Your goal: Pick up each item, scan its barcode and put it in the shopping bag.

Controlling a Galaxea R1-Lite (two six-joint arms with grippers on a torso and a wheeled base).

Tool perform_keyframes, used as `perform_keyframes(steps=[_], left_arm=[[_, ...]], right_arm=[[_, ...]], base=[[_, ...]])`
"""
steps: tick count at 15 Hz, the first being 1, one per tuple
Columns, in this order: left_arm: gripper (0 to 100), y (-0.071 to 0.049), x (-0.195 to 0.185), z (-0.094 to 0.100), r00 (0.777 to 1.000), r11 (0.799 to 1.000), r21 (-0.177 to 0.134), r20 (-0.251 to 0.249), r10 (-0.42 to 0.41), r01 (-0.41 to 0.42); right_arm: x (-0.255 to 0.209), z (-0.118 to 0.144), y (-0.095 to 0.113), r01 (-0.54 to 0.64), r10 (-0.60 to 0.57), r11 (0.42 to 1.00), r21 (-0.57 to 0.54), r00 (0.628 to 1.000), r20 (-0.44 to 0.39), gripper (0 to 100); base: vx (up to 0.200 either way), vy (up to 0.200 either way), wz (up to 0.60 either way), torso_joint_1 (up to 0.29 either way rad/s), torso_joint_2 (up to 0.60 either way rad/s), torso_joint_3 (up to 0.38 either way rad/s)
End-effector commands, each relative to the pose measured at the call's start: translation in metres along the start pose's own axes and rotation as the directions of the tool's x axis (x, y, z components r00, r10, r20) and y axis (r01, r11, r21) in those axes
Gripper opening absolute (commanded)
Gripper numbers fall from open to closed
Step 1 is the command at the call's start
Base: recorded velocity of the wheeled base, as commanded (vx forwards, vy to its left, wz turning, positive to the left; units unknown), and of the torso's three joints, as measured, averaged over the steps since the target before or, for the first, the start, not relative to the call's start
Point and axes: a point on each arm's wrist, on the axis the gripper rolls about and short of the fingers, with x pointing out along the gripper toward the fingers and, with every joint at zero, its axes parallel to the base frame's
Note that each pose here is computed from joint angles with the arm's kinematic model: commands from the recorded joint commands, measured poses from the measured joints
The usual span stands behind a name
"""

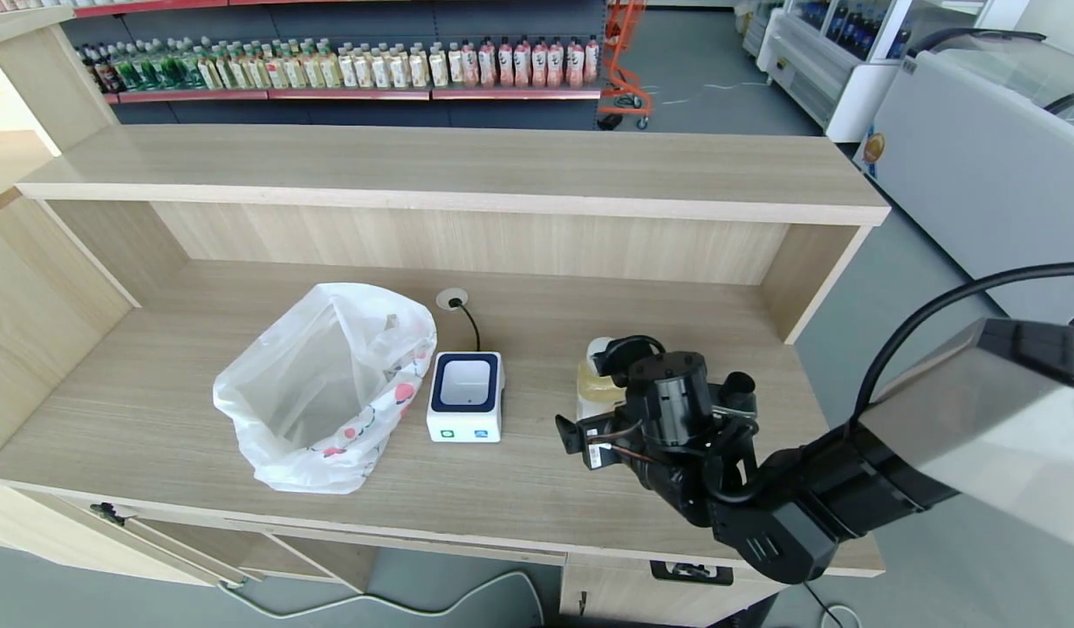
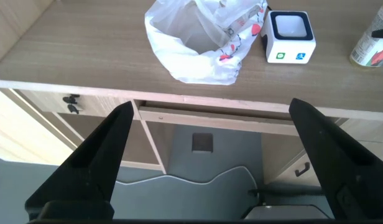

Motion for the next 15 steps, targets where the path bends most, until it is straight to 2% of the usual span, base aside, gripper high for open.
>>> perform_keyframes(steps=[1,8,15], left_arm=[[100,0.000,0.000,0.000,1.000,1.000,0.001,0.000,0.000,0.000],[100,0.000,0.000,0.000,1.000,1.000,0.001,0.002,0.000,0.000],[100,0.000,0.000,0.000,1.000,1.000,0.000,-0.001,0.000,0.000]], right_arm=[[0.010,-0.005,0.004,-0.002,0.002,1.000,-0.022,1.000,-0.001,100],[0.025,-0.001,0.009,0.004,-0.002,0.999,-0.051,0.999,0.040,100],[0.034,0.004,-0.005,0.041,-0.038,0.998,-0.045,0.997,0.062,100]], base=[[0.000,0.000,0.00,0.000,0.00,0.000],[0.000,0.000,0.00,0.000,0.00,0.000],[0.000,0.000,0.00,0.000,0.00,0.000]])
